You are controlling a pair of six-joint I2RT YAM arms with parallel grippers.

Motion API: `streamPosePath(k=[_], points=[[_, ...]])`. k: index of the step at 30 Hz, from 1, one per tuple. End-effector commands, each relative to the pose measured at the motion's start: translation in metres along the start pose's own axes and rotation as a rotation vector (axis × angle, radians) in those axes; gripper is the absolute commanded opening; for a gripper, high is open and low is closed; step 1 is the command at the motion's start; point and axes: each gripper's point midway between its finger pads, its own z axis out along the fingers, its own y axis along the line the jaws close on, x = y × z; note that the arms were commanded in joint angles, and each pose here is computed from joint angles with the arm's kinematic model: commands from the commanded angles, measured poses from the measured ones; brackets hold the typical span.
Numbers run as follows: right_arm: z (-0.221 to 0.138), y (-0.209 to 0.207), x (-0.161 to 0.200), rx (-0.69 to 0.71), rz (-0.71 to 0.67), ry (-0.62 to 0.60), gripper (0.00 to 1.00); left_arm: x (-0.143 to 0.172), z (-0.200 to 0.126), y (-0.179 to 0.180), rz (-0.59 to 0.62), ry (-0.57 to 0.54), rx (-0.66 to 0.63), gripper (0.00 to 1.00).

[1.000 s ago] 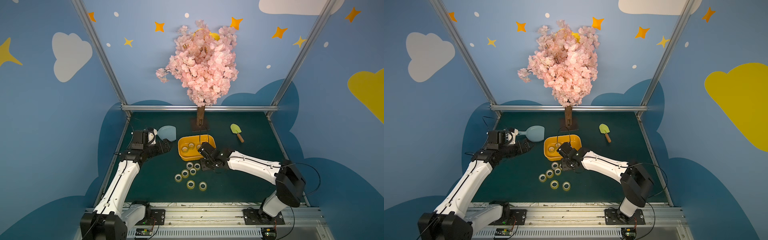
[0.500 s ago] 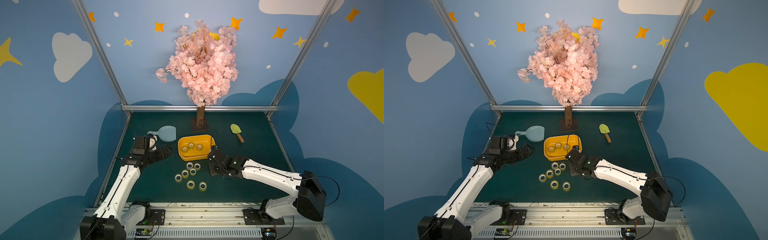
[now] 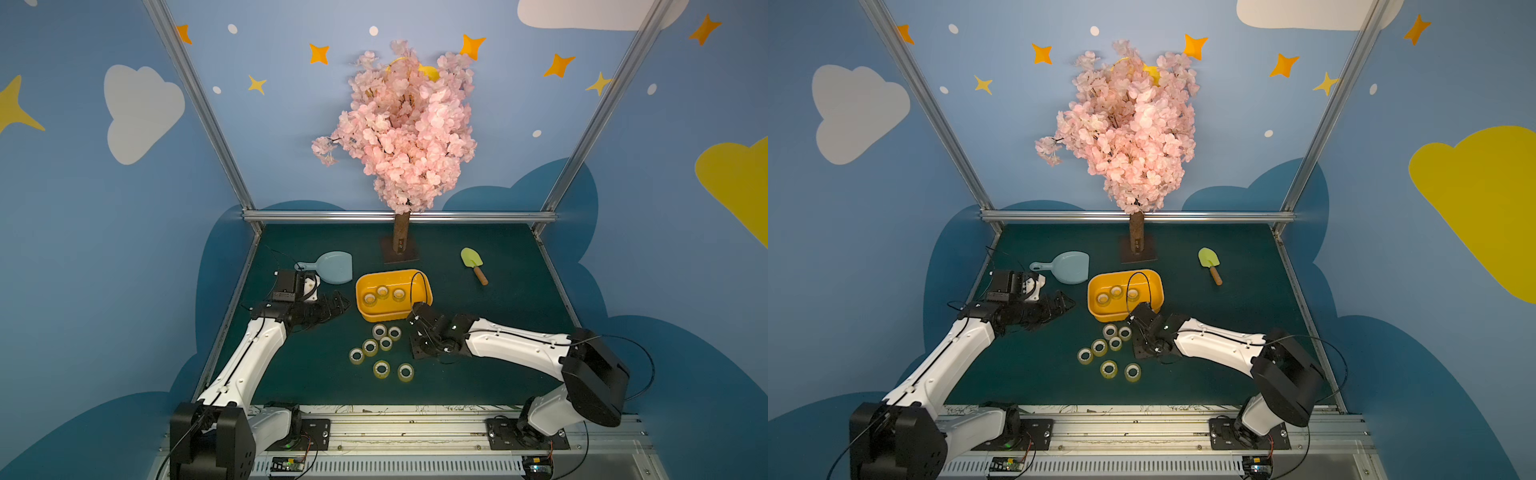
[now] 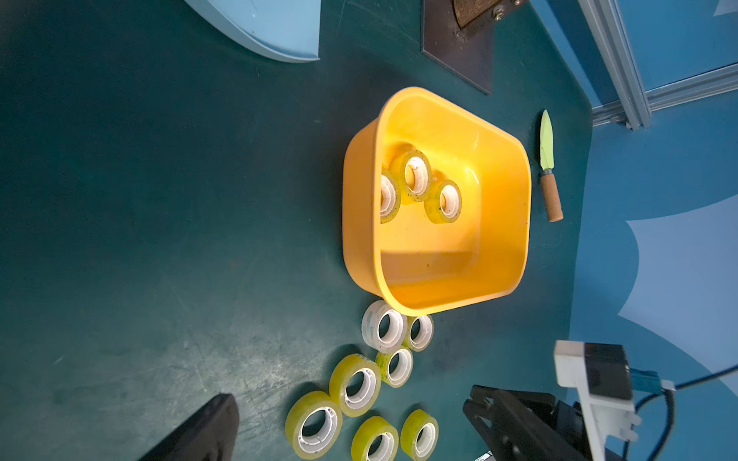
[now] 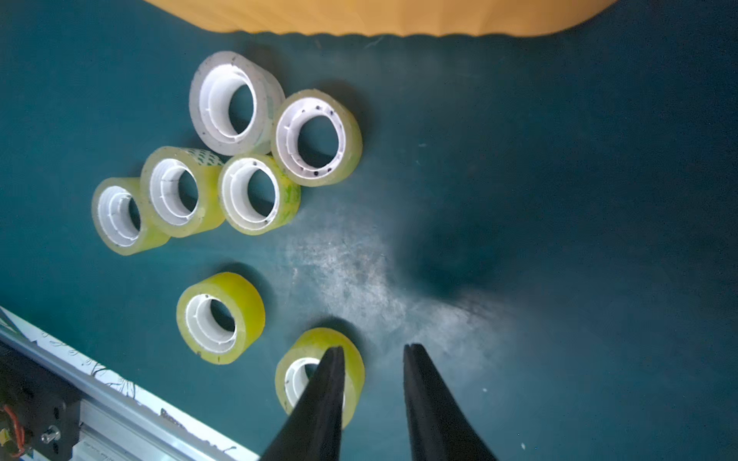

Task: Put the transparent tape into the storage box
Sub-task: Pick up the tape at the center of the board.

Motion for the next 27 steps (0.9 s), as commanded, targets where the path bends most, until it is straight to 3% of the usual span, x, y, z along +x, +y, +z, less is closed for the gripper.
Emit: streamPosePath(k=[1,18,27], points=[[0.005,0.022,-0.008,-0.07,0.015,0.004,0.36,-0.002,-0.011,-0.006,0.064,-0.006,-0.011,1.0],[-0.003,0.014,0.053,-0.02,-0.08,0.148,0.37,-0.003,-0.015,-0.004,0.067,-0.024,-0.026,1.0],[0.013,0.01,0.063,0.063,-0.088,0.163,0.37,-0.003,-0.014,-0.003,0.063,-0.021,-0.029,1.0]])
